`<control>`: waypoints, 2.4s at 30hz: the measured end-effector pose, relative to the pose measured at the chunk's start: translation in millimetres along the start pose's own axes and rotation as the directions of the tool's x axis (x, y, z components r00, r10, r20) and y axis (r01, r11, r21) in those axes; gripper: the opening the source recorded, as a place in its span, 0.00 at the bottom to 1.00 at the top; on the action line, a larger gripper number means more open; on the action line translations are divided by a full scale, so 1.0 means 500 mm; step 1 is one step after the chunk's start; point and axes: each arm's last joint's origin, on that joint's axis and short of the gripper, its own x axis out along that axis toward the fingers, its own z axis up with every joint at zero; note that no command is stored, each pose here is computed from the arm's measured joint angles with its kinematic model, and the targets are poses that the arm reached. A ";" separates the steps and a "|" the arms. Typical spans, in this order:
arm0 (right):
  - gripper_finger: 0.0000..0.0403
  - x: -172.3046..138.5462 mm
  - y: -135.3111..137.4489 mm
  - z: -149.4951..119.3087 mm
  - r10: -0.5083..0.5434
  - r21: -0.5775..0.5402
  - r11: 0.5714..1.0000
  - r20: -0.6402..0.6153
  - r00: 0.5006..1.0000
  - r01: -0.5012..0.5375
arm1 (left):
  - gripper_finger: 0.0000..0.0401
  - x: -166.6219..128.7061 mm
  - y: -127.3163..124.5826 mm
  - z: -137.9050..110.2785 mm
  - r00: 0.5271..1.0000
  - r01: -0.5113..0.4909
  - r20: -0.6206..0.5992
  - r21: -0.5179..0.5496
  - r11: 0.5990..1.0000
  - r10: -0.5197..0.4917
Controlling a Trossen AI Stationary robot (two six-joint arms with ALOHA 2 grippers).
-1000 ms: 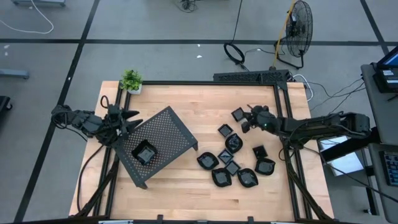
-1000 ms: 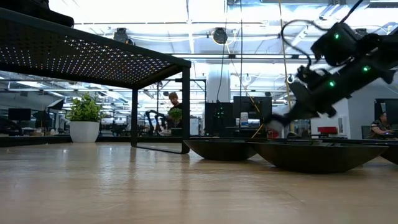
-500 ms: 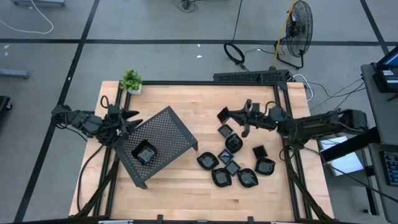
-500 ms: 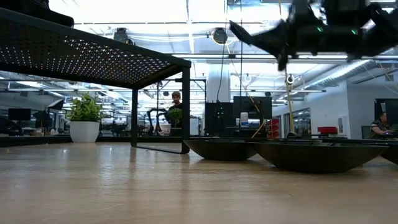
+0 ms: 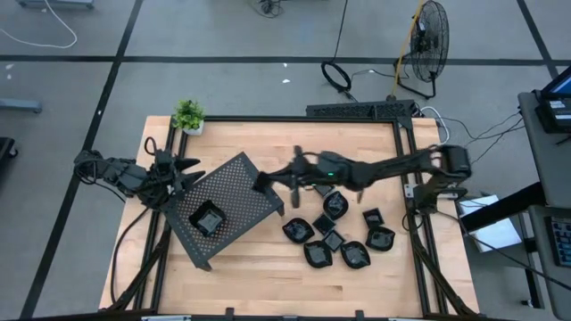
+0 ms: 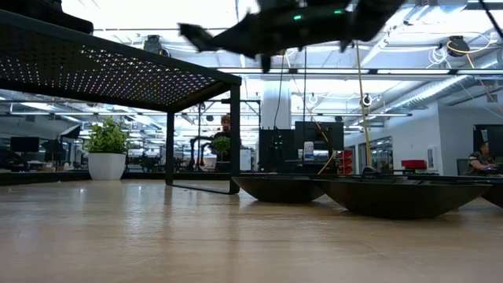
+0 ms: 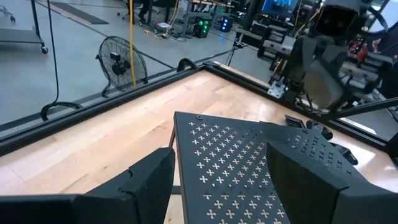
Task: Pick & Place Mini shaped plates
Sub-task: Put the square plate on the shelf
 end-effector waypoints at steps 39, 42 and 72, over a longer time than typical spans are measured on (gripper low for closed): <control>0.33 0.007 0.017 0.002 -0.037 -0.096 0.995 -0.425 0.904 -0.004 | 0.64 0.000 0.000 0.000 1.000 0.001 0.000 -0.001 1.000 -0.001; 0.34 -0.035 0.040 -0.022 -0.043 -0.063 0.998 -0.517 0.855 0.013 | 0.64 0.000 0.000 0.000 1.000 0.003 -0.001 0.000 1.000 -0.003; 0.02 -0.031 -0.009 -0.095 -0.033 -0.164 0.986 -0.156 0.987 0.007 | 0.64 0.000 -0.003 -0.002 0.998 0.049 -0.029 0.001 0.999 -0.048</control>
